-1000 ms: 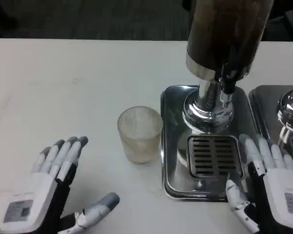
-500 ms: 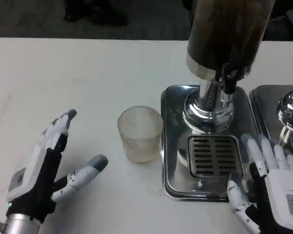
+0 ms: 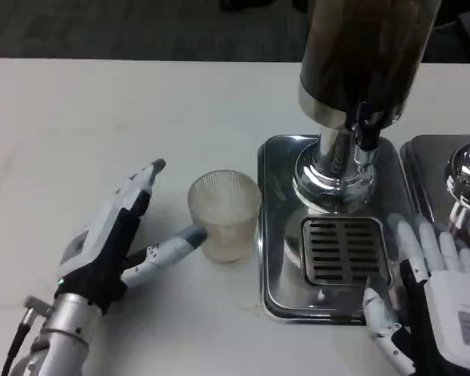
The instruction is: Grasp the cup under the faucet to collect the drink, then remove the cup.
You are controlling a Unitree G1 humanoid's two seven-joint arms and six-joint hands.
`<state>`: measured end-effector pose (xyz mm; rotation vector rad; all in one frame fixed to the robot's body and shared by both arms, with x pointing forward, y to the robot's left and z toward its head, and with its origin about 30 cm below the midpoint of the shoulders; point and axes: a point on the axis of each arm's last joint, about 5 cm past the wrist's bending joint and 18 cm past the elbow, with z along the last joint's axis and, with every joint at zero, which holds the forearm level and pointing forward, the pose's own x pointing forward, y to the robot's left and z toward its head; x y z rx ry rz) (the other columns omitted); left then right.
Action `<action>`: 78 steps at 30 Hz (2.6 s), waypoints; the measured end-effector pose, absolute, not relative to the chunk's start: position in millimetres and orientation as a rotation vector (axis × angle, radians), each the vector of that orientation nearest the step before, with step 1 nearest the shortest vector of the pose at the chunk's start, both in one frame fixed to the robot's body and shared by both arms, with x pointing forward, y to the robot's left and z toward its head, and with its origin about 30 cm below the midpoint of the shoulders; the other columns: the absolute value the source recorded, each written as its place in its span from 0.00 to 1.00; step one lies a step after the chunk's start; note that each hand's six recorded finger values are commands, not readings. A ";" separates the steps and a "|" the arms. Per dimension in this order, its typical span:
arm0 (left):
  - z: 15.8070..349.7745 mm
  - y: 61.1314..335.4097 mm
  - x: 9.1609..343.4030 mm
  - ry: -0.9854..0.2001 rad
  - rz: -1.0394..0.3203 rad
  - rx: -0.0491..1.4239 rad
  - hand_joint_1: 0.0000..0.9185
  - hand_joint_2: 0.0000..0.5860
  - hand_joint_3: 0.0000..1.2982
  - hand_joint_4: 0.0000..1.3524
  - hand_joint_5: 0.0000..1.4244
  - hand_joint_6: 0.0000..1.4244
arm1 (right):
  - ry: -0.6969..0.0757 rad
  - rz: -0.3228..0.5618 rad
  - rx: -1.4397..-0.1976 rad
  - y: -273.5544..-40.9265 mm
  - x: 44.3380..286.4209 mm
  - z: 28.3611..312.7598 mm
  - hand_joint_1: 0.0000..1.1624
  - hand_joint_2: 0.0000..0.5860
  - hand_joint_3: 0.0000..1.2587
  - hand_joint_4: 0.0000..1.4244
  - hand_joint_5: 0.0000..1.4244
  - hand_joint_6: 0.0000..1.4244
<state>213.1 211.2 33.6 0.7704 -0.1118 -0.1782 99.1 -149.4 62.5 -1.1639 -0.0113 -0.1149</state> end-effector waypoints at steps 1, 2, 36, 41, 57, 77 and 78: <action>34.2 209.6 215.5 -0.116 -0.189 0.776 0.12 0.02 0.00 0.00 0.00 0.00 | -0.011 -0.114 -1.161 -148.7 99.1 62.5 0.00 0.90 0.04 0.00 0.00 0.00; 34.9 208.0 217.4 -0.121 -0.197 0.779 0.12 0.02 0.00 0.00 0.00 0.00 | -0.011 -0.114 -1.158 -148.0 98.9 62.5 0.00 0.90 0.04 0.00 0.00 0.00; 33.9 169.2 241.6 -0.075 -0.327 0.679 0.39 0.04 0.00 0.00 0.11 0.14 | 0.028 -0.142 -1.114 -138.7 90.4 65.5 0.00 0.88 0.04 0.00 0.00 0.00; 35.2 167.9 243.0 -0.085 -0.335 0.680 0.42 0.07 0.00 0.01 0.16 0.21 | 0.026 -0.145 -1.109 -138.0 90.1 66.2 0.00 0.88 0.04 0.00 0.00 0.00; 35.2 166.3 243.0 -0.137 -0.322 0.747 0.60 0.14 0.31 0.36 0.39 0.45 | 0.023 -0.141 -1.103 -136.2 90.3 66.4 0.00 0.88 0.04 0.00 0.00 0.04; 27.1 165.9 235.0 -0.184 -0.169 0.771 0.68 0.11 0.69 0.75 0.78 0.84 | 0.015 -0.146 -1.101 -136.5 92.4 67.2 0.00 0.88 0.04 0.00 0.00 0.06; 26.8 165.7 234.8 -0.187 -0.166 0.774 0.68 0.12 0.70 0.76 0.79 0.85 | 0.015 -0.146 -1.101 -136.5 92.4 67.2 0.00 0.88 0.04 0.00 0.00 0.06</action>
